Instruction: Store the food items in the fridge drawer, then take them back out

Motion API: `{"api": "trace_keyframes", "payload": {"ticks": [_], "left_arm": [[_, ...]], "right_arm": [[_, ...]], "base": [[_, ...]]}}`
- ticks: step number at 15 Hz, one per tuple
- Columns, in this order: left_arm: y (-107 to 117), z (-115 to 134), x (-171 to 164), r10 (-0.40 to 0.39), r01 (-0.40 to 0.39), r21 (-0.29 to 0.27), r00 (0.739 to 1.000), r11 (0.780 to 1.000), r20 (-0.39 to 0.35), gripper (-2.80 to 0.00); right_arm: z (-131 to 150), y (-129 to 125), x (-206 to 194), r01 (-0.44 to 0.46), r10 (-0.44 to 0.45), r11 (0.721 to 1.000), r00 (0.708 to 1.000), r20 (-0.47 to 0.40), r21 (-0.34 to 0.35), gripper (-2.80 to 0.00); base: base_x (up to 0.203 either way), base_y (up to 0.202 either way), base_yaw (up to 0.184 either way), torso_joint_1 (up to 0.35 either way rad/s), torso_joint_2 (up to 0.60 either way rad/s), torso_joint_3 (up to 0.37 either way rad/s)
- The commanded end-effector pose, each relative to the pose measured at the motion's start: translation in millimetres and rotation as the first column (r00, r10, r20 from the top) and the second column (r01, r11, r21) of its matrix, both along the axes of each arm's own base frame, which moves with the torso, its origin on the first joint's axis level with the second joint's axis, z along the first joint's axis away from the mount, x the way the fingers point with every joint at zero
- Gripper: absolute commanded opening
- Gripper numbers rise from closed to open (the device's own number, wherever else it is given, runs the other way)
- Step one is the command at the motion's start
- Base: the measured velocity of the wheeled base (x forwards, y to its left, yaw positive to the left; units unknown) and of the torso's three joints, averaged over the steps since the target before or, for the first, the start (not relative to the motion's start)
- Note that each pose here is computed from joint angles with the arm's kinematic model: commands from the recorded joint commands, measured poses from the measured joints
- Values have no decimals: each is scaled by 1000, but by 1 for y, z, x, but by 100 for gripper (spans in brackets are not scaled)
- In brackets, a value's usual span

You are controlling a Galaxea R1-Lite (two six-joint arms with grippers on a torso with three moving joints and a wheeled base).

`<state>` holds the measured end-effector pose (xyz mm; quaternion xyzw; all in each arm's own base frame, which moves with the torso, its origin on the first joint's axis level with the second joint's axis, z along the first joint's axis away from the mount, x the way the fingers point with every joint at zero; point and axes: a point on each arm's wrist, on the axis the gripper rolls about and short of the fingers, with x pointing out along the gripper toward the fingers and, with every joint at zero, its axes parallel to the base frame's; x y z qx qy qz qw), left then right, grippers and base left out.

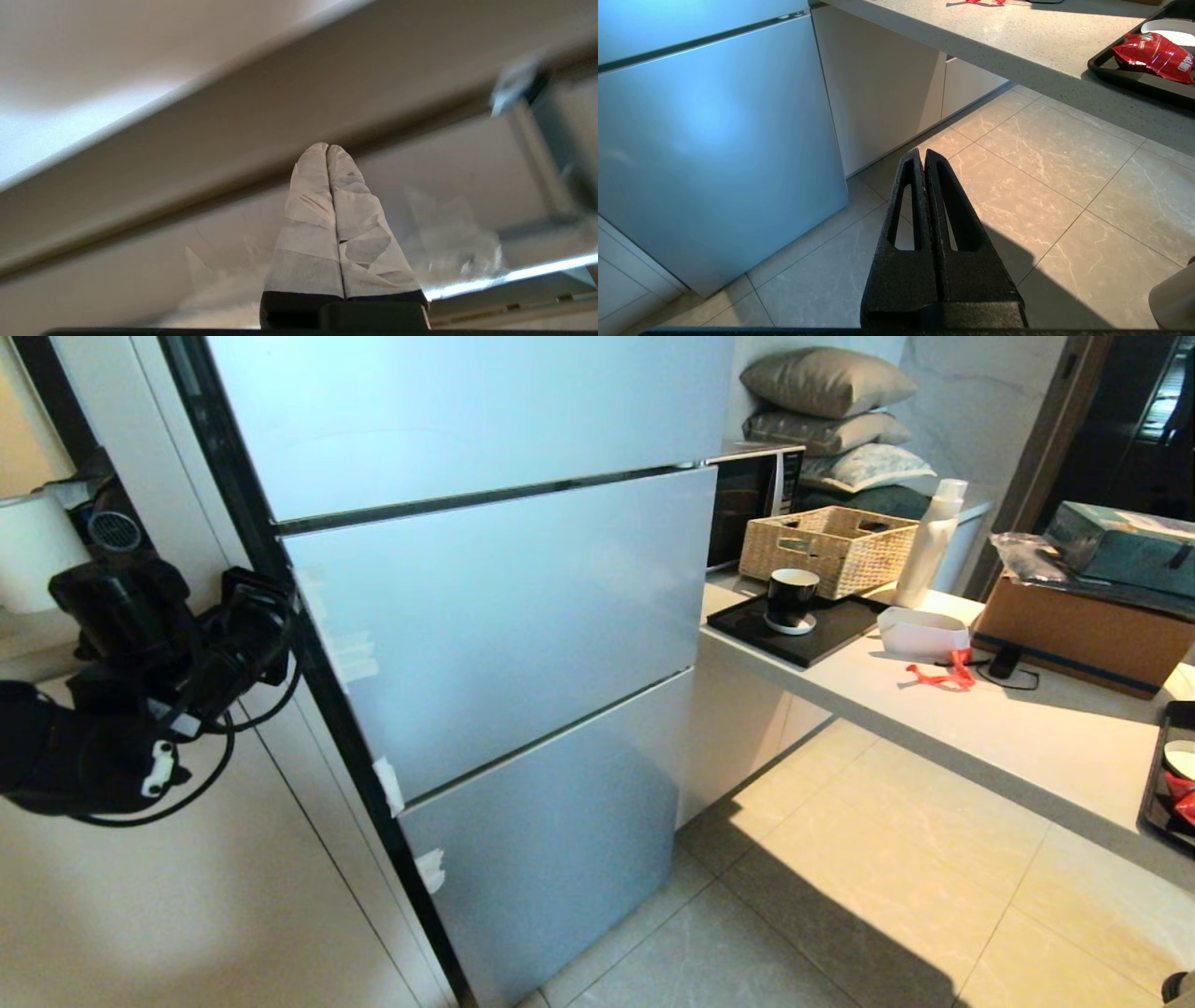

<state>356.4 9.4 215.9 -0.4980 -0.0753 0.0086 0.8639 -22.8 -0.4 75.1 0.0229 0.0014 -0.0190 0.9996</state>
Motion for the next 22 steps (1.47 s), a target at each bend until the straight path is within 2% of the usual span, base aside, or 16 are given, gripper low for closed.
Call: {"api": "trace_keyframes", "payload": {"ticks": [1, 5, 10, 17, 19, 22], "left_arm": [[-10, 0, 0, -31, 31, -6, 1000, 1000, 4, -280], [-22, 2, -6, -74, 74, -4, 997, 997, 3, -280], [-35, -2, -23, -166, 166, 0, 986, 986, -23, -280], [-51, 1, -48, -221, 222, 0, 975, 975, -25, -280], [-62, 2, -63, -263, 263, -1, 964, 965, -29, -280], [-87, -3, -98, -355, 355, -3, 933, 935, -53, -280]], "right_arm": [[0, 0, 0, 0, 0, 1000, 1000, 1, 0, -280], [0, 0, 0, 2, -2, 1000, 1000, 0, 0, -280], [0, 0, 0, 0, 0, 1000, 1000, -1, 0, -280], [0, 0, 0, 0, 0, 1000, 1000, 0, 0, -280], [0, 0, 0, 0, 0, 1000, 1000, -2, 0, -280], [0, 0, 0, 2, -2, 1000, 1000, -1, 0, -280]], "base": [[0, 0, 0, 0, 0, 0], [0, 0, 0, 0, 0, 0], [0, 0, 0, 0, 0, 0], [0, 0, 0, 0, 0, 0], [0, 0, 0, 0, 0, 0], [0, 0, 0, 0, 0, 0]]}}
